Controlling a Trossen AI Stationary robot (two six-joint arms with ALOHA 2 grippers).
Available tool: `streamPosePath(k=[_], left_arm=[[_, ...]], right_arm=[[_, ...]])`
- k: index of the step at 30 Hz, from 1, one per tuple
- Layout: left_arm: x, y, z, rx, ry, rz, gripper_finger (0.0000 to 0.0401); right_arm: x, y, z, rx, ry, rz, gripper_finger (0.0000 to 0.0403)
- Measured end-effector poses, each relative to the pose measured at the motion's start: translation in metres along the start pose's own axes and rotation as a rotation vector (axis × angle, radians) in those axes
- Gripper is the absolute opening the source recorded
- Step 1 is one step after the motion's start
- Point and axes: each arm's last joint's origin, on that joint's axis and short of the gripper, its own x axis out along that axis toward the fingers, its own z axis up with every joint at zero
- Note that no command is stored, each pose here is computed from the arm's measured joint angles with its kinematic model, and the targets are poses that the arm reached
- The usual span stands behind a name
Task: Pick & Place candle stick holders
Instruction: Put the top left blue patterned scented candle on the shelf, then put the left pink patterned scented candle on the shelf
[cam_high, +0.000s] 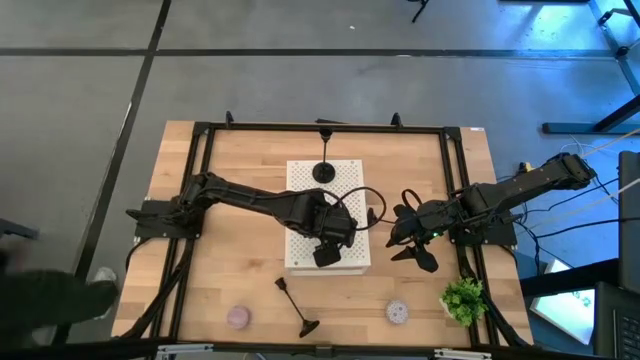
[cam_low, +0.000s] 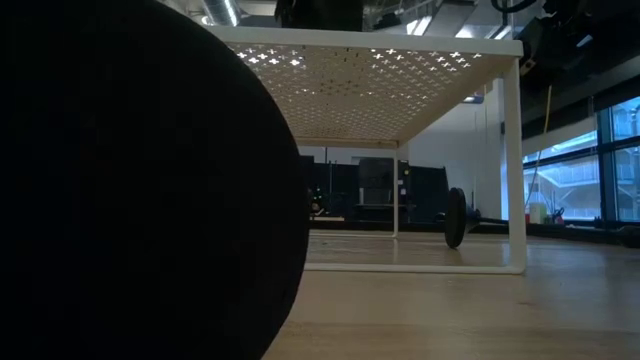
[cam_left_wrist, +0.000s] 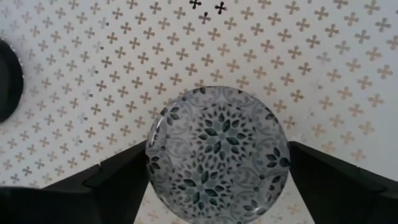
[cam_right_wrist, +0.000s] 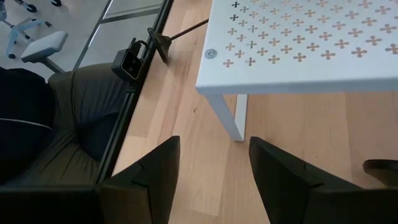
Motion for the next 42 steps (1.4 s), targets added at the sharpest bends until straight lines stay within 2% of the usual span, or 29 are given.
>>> streamPosePath(k=[18,29,35,42], left_arm=[[-0.014,0.004,-0.007,-0.017,0.008,0.017,0.0364],[-0.059,0.005,-0.025,-0.063,-0.043,-0.012,0.0365],[-0.08,-0.015,-0.045,-0.092,-0.035,-0.079,0.0365],[-0.094,-0.058,-0.08,-0.138,0.013,-0.162,0.0365]], right_arm=[[0.0,0.0,0.0,0.001,0.005,-0.001,0.0195],[0.0,0.0,-0.001,0.001,0.009,-0.002,0.0195],[0.0,-0.001,-0.002,0.002,0.016,-0.004,0.0195],[0.0,-0.001,-0.002,0.003,0.019,-0.005,0.0195]])
